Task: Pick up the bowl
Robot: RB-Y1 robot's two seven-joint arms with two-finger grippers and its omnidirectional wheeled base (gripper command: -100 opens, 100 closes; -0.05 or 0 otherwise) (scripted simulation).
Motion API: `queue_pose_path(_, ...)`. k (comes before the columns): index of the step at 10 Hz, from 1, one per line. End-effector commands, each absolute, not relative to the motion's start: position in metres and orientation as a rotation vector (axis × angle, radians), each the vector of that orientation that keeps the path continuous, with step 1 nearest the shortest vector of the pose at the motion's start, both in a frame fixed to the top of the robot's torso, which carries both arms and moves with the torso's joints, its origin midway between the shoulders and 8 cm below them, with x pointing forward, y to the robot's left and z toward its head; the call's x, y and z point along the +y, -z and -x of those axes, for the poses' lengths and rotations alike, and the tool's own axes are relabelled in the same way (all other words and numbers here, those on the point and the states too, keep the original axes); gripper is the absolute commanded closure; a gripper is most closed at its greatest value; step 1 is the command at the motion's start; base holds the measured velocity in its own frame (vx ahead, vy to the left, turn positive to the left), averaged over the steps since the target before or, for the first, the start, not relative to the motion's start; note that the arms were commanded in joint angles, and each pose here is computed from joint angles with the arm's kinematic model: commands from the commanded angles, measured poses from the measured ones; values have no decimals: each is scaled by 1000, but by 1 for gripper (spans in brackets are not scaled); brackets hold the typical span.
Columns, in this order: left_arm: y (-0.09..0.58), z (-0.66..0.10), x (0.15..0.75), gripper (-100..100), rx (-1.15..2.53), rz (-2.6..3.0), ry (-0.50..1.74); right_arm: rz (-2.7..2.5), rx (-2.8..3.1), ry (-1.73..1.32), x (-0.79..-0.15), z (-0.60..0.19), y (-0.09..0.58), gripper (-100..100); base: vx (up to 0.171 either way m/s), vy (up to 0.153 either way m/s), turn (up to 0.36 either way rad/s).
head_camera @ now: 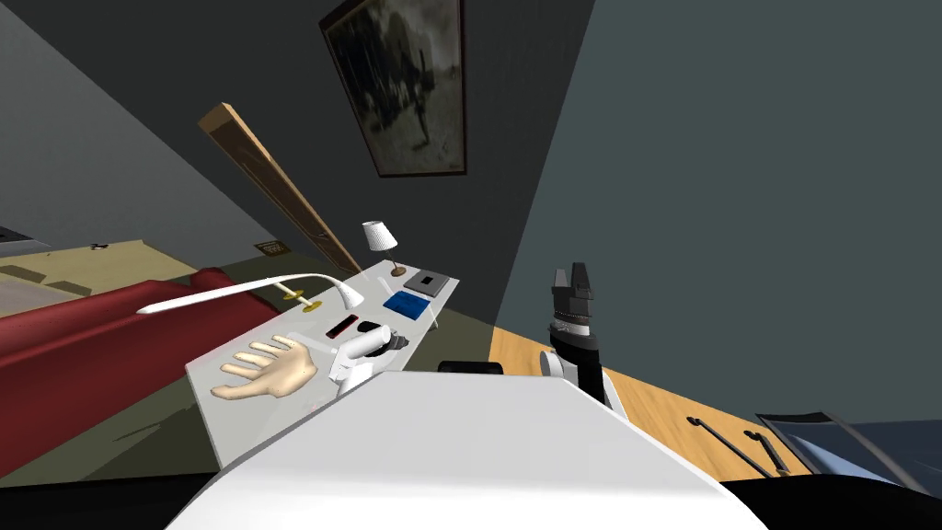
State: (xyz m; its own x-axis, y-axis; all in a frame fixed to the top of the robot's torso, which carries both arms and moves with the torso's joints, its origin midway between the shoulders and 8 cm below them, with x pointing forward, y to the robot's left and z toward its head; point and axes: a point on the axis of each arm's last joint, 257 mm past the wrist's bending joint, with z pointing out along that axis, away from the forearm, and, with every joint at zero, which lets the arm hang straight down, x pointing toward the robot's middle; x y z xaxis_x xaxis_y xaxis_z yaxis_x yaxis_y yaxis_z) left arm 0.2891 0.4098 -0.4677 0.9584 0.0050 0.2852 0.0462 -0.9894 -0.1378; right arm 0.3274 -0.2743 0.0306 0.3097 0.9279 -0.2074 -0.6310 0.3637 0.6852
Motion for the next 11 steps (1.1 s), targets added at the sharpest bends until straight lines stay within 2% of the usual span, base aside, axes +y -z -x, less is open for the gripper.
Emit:
queue_pose_path(1,468,-289,410,100,-39,2967,432,-540,647,-1098,-274,-327,-31,0,-9,3,7)
queue_pose_path(5,468,-289,410,100,-42,2968,431,-540,647,-1098,-274,-327,-31,0,0,0,0)
queue_pose_path(6,468,-288,410,0,-43,2968,430,-540,647,-1098,-274,-327,-31,0,0,0,0)
queue_pose_path(7,465,-283,410,100,-4,2969,434,-540,647,-1098,-274,-327,-31,0,78,2,221)
queue_pose_path(11,456,-266,409,100,96,2976,441,-540,647,-1098,-274,-327,-31,0,128,-56,199)
